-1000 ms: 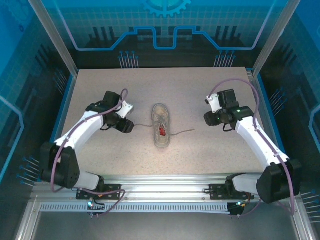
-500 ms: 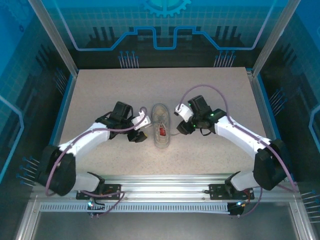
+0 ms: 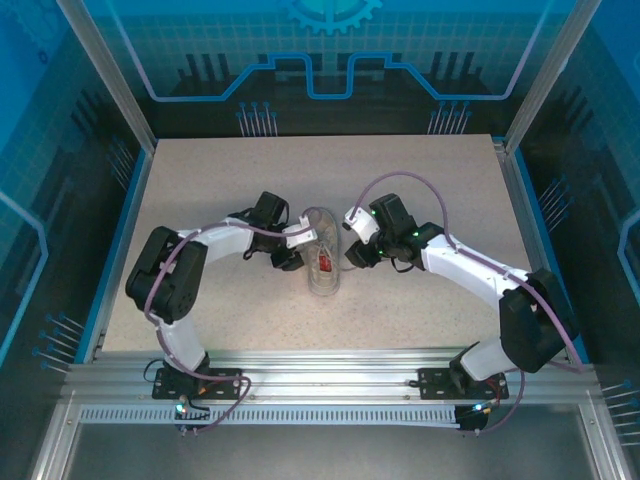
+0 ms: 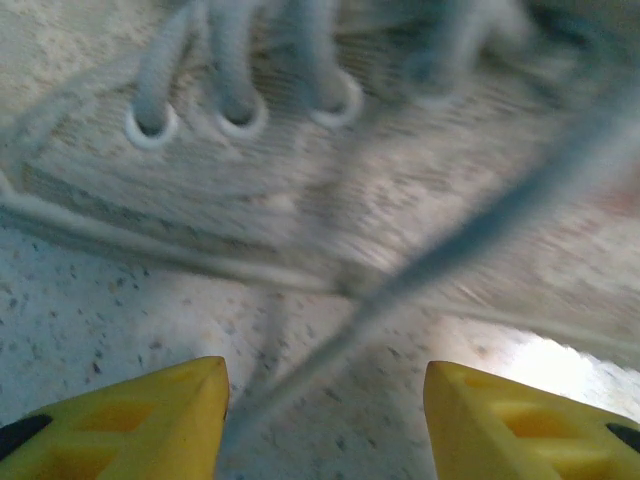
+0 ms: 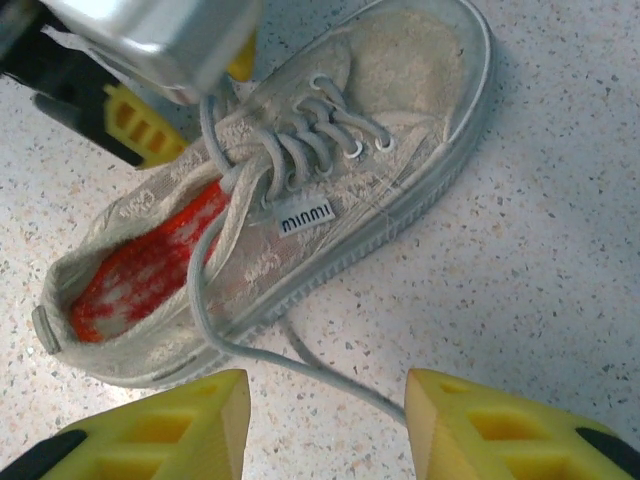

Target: Tie the shoes

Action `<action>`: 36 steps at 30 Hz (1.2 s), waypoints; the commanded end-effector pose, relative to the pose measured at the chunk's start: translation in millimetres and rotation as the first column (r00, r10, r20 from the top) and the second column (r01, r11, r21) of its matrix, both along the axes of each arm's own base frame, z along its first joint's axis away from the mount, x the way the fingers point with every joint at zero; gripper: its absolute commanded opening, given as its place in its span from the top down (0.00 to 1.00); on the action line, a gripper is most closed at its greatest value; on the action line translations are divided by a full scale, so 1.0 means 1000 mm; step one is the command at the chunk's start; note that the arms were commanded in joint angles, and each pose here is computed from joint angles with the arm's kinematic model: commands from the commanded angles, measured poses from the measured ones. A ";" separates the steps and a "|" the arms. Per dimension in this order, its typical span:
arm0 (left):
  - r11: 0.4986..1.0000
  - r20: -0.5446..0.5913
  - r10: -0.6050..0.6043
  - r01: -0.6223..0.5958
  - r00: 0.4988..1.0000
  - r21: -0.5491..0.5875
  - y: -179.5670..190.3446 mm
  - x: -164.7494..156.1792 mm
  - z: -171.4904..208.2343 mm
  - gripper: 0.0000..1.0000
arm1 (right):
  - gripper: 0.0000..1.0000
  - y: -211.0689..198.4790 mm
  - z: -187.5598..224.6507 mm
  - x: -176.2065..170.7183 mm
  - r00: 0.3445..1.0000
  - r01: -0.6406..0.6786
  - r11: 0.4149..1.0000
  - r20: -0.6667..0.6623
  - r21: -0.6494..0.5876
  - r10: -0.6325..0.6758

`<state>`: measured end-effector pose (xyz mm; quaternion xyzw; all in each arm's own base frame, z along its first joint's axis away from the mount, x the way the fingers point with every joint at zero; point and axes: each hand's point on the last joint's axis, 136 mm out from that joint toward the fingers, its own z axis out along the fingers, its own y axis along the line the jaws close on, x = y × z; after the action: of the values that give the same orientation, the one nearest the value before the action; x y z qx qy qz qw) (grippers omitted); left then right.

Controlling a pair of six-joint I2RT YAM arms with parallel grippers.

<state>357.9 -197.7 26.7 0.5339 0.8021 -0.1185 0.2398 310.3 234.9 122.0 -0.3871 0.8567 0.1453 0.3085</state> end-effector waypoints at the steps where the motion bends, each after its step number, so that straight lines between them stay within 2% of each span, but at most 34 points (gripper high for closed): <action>1: 1.000 0.013 -0.016 0.016 1.000 0.026 -0.002 0.017 -0.009 0.49 | 0.56 0.009 -0.008 -0.002 1.000 0.002 0.999 -0.031 0.039 -0.001; 3: 1.000 0.005 -0.019 0.019 1.000 0.020 -0.005 0.020 -0.009 0.56 | 0.56 0.009 -0.010 -0.002 0.999 0.009 0.999 -0.037 0.041 -0.008; 4: 1.000 0.000 -0.018 0.018 1.000 0.017 -0.005 0.022 -0.009 0.64 | 0.56 0.009 -0.010 -0.002 0.999 0.014 0.999 -0.040 0.043 -0.013; 6: 1.000 -0.011 -0.018 0.018 1.000 0.024 -0.004 0.022 -0.006 0.93 | 0.56 0.008 -0.009 0.000 0.998 0.034 0.998 -0.048 0.053 -0.031; 7: 0.999 -0.008 -0.019 0.019 1.000 0.026 -0.002 0.020 -0.003 1.00 | 0.57 0.007 -0.008 0.001 0.997 0.047 0.997 -0.057 0.059 -0.044; 10: 1.000 0.021 -0.021 0.021 1.000 -0.015 0.001 0.012 0.015 1.00 | 0.58 0.006 -0.005 0.003 0.995 0.072 0.994 -0.081 0.083 -0.066; 16: 0.984 0.077 -0.036 0.049 0.996 -0.174 -0.004 -0.014 0.083 1.00 | 0.59 0.006 -0.011 -0.001 0.986 0.099 0.988 -0.143 0.116 -0.082; 19: 0.963 0.079 -0.066 0.084 0.995 -0.257 -0.014 -0.027 0.114 1.00 | 0.60 0.011 -0.010 -0.001 0.983 0.106 0.981 -0.163 0.161 -0.080; 23: 0.921 0.078 -0.078 0.102 0.994 -0.377 -0.028 -0.032 0.143 1.00 | 0.62 0.021 -0.004 0.004 0.991 0.086 0.967 -0.125 0.241 -0.057; 32: 0.846 0.049 -0.102 0.112 0.994 -0.521 -0.054 -0.029 0.151 1.00 | 0.61 0.028 -0.015 -0.001 0.984 0.098 0.961 -0.171 0.260 -0.054; 36: 0.837 0.016 -0.107 0.099 0.994 -0.537 -0.056 -0.031 0.142 1.00 | 0.60 0.023 -0.036 -0.017 0.984 0.064 0.985 -0.176 0.161 -0.035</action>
<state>333.1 -242.2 163.2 0.4871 0.7315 -0.3115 0.3614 309.6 259.1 105.4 -0.3028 0.8690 0.2596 0.2928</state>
